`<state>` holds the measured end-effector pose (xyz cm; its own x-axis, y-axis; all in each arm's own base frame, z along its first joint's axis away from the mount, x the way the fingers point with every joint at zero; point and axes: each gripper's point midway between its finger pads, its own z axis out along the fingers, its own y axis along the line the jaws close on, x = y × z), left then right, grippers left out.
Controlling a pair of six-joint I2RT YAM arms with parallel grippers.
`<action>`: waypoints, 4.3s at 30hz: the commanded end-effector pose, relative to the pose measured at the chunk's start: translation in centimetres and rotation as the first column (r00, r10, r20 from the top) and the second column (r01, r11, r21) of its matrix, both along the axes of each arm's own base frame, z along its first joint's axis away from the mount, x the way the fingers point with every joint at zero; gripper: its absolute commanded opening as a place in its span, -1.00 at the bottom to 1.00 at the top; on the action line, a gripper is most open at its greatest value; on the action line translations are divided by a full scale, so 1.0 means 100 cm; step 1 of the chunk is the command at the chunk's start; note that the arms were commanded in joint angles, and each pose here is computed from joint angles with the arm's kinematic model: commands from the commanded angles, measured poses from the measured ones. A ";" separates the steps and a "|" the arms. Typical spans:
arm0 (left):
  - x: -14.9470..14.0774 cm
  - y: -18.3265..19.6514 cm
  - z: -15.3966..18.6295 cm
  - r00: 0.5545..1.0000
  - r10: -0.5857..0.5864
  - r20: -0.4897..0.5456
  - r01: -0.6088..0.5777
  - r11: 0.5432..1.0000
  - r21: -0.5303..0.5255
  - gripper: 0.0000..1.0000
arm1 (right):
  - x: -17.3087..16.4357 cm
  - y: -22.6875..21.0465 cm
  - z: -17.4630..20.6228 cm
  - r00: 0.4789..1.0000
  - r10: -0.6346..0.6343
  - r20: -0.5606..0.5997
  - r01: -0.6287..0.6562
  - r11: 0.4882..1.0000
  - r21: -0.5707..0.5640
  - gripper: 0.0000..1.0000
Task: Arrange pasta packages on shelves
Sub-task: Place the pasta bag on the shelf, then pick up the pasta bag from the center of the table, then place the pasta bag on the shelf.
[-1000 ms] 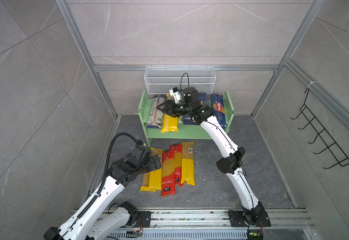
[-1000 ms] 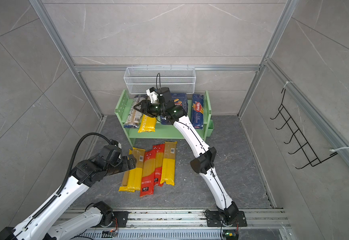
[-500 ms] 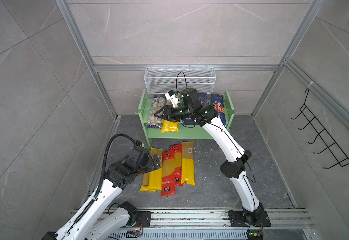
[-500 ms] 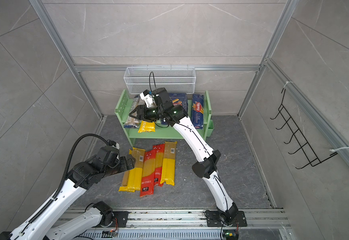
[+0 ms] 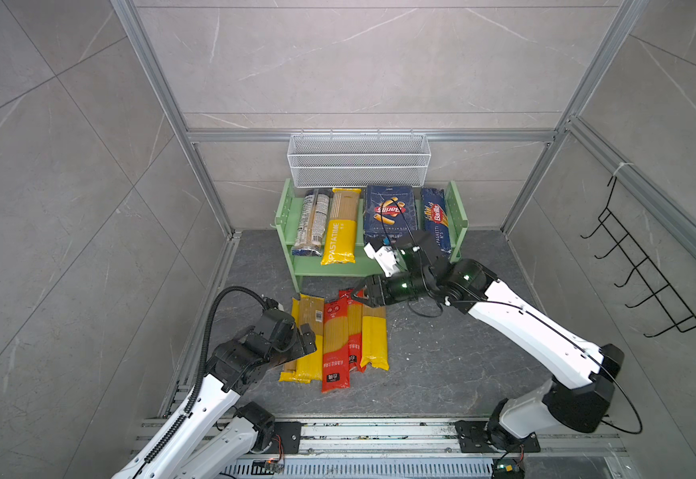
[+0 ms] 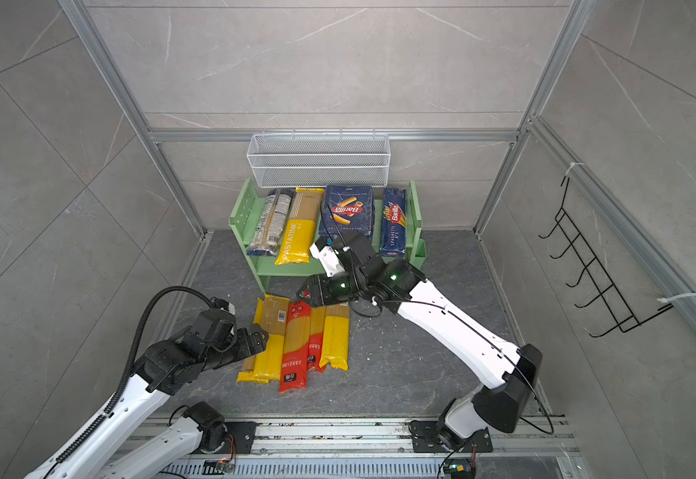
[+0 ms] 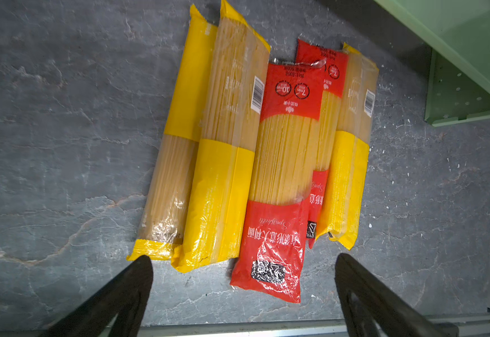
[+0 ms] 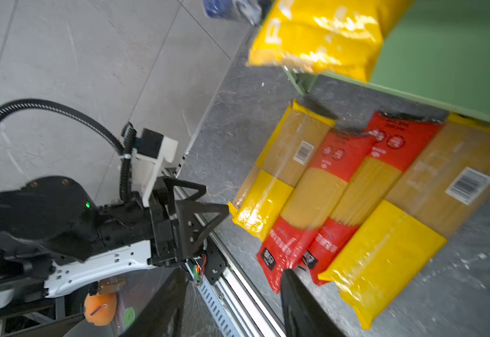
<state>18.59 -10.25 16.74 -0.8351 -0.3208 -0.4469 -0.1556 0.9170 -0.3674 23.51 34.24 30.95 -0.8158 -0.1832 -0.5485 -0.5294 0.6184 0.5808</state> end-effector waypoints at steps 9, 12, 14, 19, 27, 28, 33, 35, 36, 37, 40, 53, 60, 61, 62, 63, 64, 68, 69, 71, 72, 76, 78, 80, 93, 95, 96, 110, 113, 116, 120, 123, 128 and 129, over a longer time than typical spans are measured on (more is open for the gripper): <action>-0.002 -0.033 -0.036 0.998 -0.023 -0.065 0.018 0.997 -0.077 0.95 | -0.025 -0.052 -0.075 0.993 -0.114 -0.021 0.112 0.991 -0.077 0.10; -0.006 -0.047 -0.044 0.996 -0.058 -0.063 0.058 0.998 -0.011 0.95 | -0.030 -0.063 -0.101 0.989 -0.140 -0.037 0.135 0.984 -0.114 0.10; -0.008 -0.059 -0.050 0.995 -0.085 -0.061 0.087 0.996 0.025 0.95 | -0.032 -0.072 -0.121 0.985 -0.168 -0.046 0.159 0.976 -0.150 0.10; -0.016 -0.087 -0.077 0.985 -0.141 -0.097 0.147 0.987 0.061 0.90 | -0.038 -0.088 -0.167 0.974 -0.215 -0.069 0.195 0.954 -0.227 0.11; -0.023 -0.089 -0.099 0.984 -0.121 -0.134 0.140 0.980 0.139 0.90 | -0.034 -0.096 -0.216 0.962 -0.267 -0.061 0.231 0.910 -0.343 0.58; -0.023 -0.087 -0.100 0.985 -0.114 -0.133 0.133 0.981 0.141 0.90 | -0.032 -0.093 -0.219 0.962 -0.268 -0.053 0.232 0.905 -0.358 0.60; -0.026 -0.073 -0.100 0.988 -0.082 -0.131 0.104 0.980 0.167 0.90 | -0.024 -0.081 -0.231 0.962 -0.272 -0.009 0.243 0.872 -0.424 0.79; -0.029 -0.067 -0.101 0.989 -0.072 -0.131 0.095 0.980 0.175 0.90 | -0.022 -0.074 -0.235 0.964 -0.267 0.001 0.241 0.868 -0.435 0.99; -0.030 -0.064 -0.101 0.989 -0.067 -0.129 0.089 0.981 0.173 0.90 | -0.020 -0.071 -0.237 0.963 -0.269 0.001 0.242 0.864 -0.441 0.99; -0.031 -0.061 -0.101 0.990 -0.062 -0.129 0.084 0.981 0.175 0.91 | -0.020 -0.067 -0.239 0.964 -0.267 0.001 0.240 0.865 -0.440 0.99; -0.034 -0.055 -0.103 0.991 -0.049 -0.124 0.069 0.984 0.166 0.92 | -0.017 -0.058 -0.242 0.963 -0.271 -0.004 0.243 0.869 -0.430 0.99; -0.042 -0.039 -0.103 0.994 -0.041 -0.104 0.056 0.988 0.143 0.93 | 0.002 -0.038 -0.268 0.949 -0.315 0.027 0.280 0.798 -0.533 0.97; -0.043 -0.035 -0.102 0.995 -0.041 -0.095 0.054 0.989 0.140 0.93 | 0.004 -0.063 -0.289 0.929 -0.363 0.069 0.315 0.681 -0.661 0.91; -0.043 -0.035 -0.102 0.995 -0.041 -0.093 0.054 0.988 0.142 0.93 | 0.002 -0.065 -0.293 0.929 -0.364 0.067 0.311 0.671 -0.673 0.90; -0.043 -0.035 -0.102 0.995 -0.043 -0.091 0.056 0.988 0.142 0.93 | 0.002 -0.068 -0.297 0.929 -0.365 0.065 0.308 0.661 -0.684 0.88; -0.042 -0.035 -0.101 0.995 -0.042 -0.088 0.054 0.988 0.142 0.94 | 0.001 -0.068 -0.300 0.930 -0.363 0.062 0.303 0.656 -0.691 0.85; -0.042 -0.035 -0.101 0.995 -0.044 -0.087 0.056 0.988 0.143 0.93 | 0.000 -0.068 -0.304 0.931 -0.361 0.056 0.295 0.652 -0.699 0.81; -0.042 -0.035 -0.100 0.995 -0.047 -0.086 0.059 0.987 0.148 0.93 | -0.002 -0.068 -0.315 0.934 -0.354 0.042 0.275 0.639 -0.718 0.57; -0.042 -0.034 -0.100 0.995 -0.047 -0.087 0.059 0.987 0.149 0.94 | -0.002 -0.068 -0.317 0.934 -0.354 0.041 0.273 0.636 -0.722 0.46; -0.043 -0.032 -0.100 0.995 -0.042 -0.088 0.055 0.987 0.151 0.93 | -0.003 -0.070 -0.320 0.934 -0.356 0.037 0.268 0.629 -0.730 0.17; -0.043 -0.030 -0.101 0.995 -0.038 -0.089 0.051 0.987 0.152 0.94 | -0.005 -0.071 -0.320 0.934 -0.357 0.033 0.265 0.626 -0.733 0.04; -0.044 -0.025 -0.098 0.997 -0.027 -0.078 0.038 0.988 0.150 0.94 | -0.014 -0.079 -0.318 0.932 -0.361 0.018 0.260 0.635 -0.727 -0.43; -0.044 -0.022 -0.095 0.997 -0.022 -0.069 0.032 0.986 0.161 0.94 | -0.019 -0.084 -0.316 0.929 -0.370 0.013 0.267 0.644 -0.717 -0.63; -0.042 -0.021 -0.090 0.998 -0.021 -0.058 0.030 0.985 0.170 0.94 | -0.025 -0.089 -0.312 0.928 -0.373 0.004 0.269 0.661 -0.701 -0.93; -0.037 -0.020 -0.073 0.999 -0.025 -0.037 0.032 0.980 0.197 0.94 | -0.052 -0.120 -0.285 0.916 -0.400 0.038 0.329 0.695 -0.639 -1.00; -0.036 -0.019 -0.069 0.999 -0.025 -0.033 0.031 0.979 0.200 0.94 | -0.055 -0.123 -0.277 0.916 -0.398 0.051 0.339 0.699 -0.629 -1.00; -0.036 -0.019 -0.068 0.999 -0.022 -0.030 0.028 0.979 0.202 0.94 | -0.056 -0.125 -0.273 0.914 -0.401 0.061 0.348 0.700 -0.623 -1.00; -0.030 -0.022 -0.056 0.999 -0.030 -0.010 0.032 0.976 0.216 0.93 | -0.068 -0.148 -0.224 0.899 -0.415 0.142 0.423 0.732 -0.535 -1.00; -0.030 -0.023 -0.055 0.999 -0.032 -0.009 0.033 0.976 0.216 0.93 | -0.069 -0.150 -0.214 0.895 -0.419 0.152 0.433 0.740 -0.515 -1.00; -0.029 -0.023 -0.053 0.999 -0.032 -0.007 0.033 0.976 0.214 0.93 | -0.069 -0.154 -0.204 0.891 -0.421 0.170 0.446 0.738 -0.507 -1.00; -0.029 -0.023 -0.051 1.000 -0.031 -0.004 0.031 0.976 0.214 0.93 | -0.069 -0.161 -0.185 0.882 -0.427 0.199 0.467 0.739 -0.486 -1.00; -0.028 -0.024 -0.048 1.000 -0.030 0.002 0.029 0.977 0.209 0.93 | -0.070 -0.165 -0.170 0.877 -0.427 0.218 0.478 0.746 -0.464 -1.00; -0.026 -0.026 -0.047 0.999 -0.032 0.010 0.029 0.977 0.209 0.93 | -0.065 -0.174 -0.146 0.860 -0.432 0.272 0.510 0.738 -0.442 -1.00; -0.026 -0.026 -0.047 0.999 -0.034 0.010 0.031 0.977 0.212 0.94 | -0.064 -0.176 -0.142 0.856 -0.430 0.287 0.516 0.733 -0.444 -1.00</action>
<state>15.40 -12.84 10.91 -0.8539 -0.1993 -0.4807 -0.1289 0.9760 -0.1756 14.92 16.86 12.68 -0.8679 -0.1188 -0.4822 -0.1733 0.9824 0.0698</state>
